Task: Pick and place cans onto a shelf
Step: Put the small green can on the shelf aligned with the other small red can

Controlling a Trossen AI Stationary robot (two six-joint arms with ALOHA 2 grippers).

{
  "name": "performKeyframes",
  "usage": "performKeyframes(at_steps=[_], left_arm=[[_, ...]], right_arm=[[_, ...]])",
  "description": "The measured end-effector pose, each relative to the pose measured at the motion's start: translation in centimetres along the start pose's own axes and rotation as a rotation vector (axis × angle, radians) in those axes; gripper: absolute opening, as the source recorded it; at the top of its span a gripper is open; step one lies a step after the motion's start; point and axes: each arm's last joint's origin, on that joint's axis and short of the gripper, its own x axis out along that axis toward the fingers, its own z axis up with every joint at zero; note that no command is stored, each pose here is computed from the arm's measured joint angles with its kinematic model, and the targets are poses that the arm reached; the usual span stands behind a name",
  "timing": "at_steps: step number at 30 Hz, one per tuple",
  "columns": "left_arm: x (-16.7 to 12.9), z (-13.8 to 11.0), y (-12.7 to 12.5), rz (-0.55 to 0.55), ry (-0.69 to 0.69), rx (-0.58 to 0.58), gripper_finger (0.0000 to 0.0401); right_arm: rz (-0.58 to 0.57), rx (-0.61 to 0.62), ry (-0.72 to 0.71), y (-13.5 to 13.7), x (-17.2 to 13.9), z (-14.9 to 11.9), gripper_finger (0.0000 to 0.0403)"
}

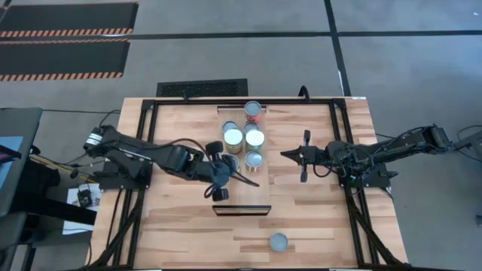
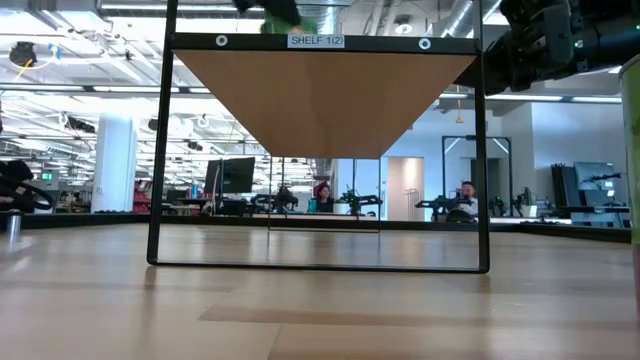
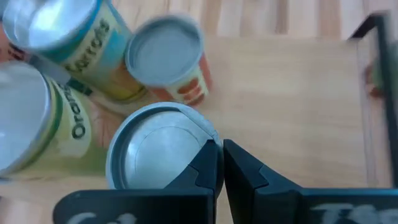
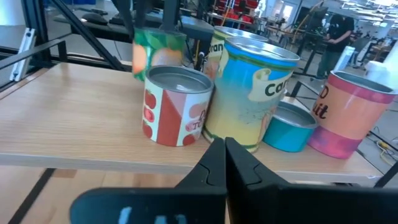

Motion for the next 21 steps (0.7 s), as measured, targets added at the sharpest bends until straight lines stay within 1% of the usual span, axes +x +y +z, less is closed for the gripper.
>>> performKeyframes(at_steps=[6,12,21], left_arm=[[1.2,-0.5,0.2,0.019,0.000,-0.007,0.0002],[1.7,-0.2,1.5,0.041,-0.001,-0.035,0.0002],[2.0,0.1,2.3,-0.003,-0.004,-0.068,0.0002]], right_arm=[[0.008,0.004,-0.002,0.1,0.0,0.0,0.0007],[0.008,0.007,-0.002,0.1,0.0,0.0,0.0007],[0.008,0.007,-0.002,0.1,0.0,0.0,0.0007]])
